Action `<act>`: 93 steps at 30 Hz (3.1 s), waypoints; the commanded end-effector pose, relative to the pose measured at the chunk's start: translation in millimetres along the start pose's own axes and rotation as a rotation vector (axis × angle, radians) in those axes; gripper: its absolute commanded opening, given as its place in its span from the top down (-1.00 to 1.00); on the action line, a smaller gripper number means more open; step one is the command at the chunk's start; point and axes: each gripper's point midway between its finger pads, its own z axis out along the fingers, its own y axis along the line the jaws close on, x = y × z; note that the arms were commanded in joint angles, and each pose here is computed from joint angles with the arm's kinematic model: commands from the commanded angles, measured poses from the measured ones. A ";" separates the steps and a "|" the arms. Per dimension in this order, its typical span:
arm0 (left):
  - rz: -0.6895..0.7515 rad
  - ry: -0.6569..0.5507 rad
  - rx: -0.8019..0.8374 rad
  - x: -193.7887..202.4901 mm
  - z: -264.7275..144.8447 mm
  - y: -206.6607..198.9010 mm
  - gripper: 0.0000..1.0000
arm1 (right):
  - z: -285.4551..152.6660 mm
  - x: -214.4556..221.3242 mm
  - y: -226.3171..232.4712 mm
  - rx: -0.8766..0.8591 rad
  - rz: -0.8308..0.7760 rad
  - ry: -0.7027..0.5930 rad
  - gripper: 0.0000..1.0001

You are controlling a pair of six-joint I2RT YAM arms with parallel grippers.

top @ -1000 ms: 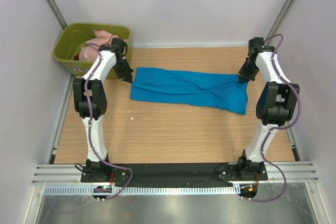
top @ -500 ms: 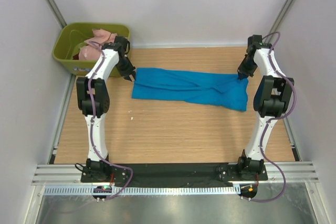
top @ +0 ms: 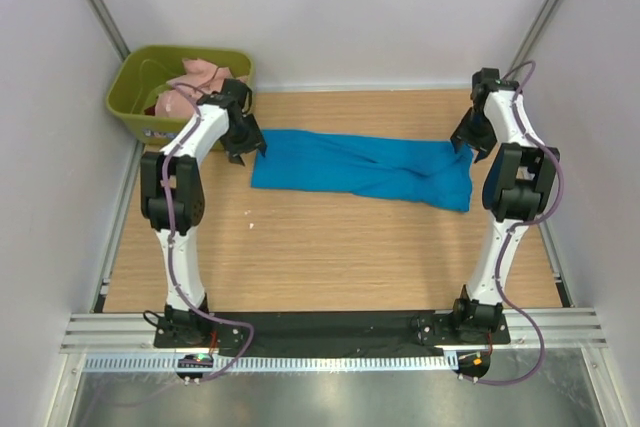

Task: Fold and stack the t-shirts
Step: Fold the tshirt

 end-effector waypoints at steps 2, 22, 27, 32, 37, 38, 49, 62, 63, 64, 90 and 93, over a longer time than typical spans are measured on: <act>0.201 0.066 0.028 58.3 -22.7 -4.2 -0.21 | -68.0 3.5 -33.3 0.033 0.034 -0.088 -0.25; 0.287 -0.021 0.212 71.0 -57.6 -11.0 -0.18 | -78.2 97.7 -44.9 -0.148 -0.008 0.012 -0.36; 0.240 -0.220 0.026 34.5 -76.1 17.4 -0.24 | -74.3 97.7 -35.4 -0.168 -0.019 0.023 -0.34; 0.189 -0.394 -0.163 8.1 -102.3 51.7 -0.43 | -74.0 95.5 -26.1 -0.177 -0.044 0.020 -0.34; 0.176 -0.413 -0.071 15.3 -122.5 40.9 -0.17 | -74.8 99.5 -34.7 -0.129 -0.034 0.025 -0.33; 0.181 -0.388 0.000 22.8 -122.6 29.8 0.02 | -74.9 100.5 -38.1 -0.117 -0.031 0.023 -0.33; 0.450 -0.308 0.265 73.8 -101.8 -89.1 0.85 | -76.4 125.8 -46.0 -0.129 -0.039 0.070 -0.18; 0.481 -0.254 0.009 -35.6 9.7 -94.1 0.99 | -97.6 135.9 -55.1 -0.141 -0.035 0.050 -0.18; 0.473 -0.251 -0.010 -43.4 12.6 -87.9 0.99 | -97.7 137.0 -56.4 -0.138 -0.036 0.050 -0.18; 0.447 -0.242 -0.043 -54.8 12.7 -71.6 0.99 | -97.9 138.5 -57.7 -0.134 -0.035 0.053 -0.18; 0.487 -0.095 0.226 58.0 -41.8 -117.8 0.21 | -32.9 146.1 -68.7 -0.082 0.100 0.148 -0.41; 0.497 -0.054 0.174 70.8 -17.8 -100.7 0.22 | -21.9 139.1 -66.1 -0.105 0.156 0.147 -0.42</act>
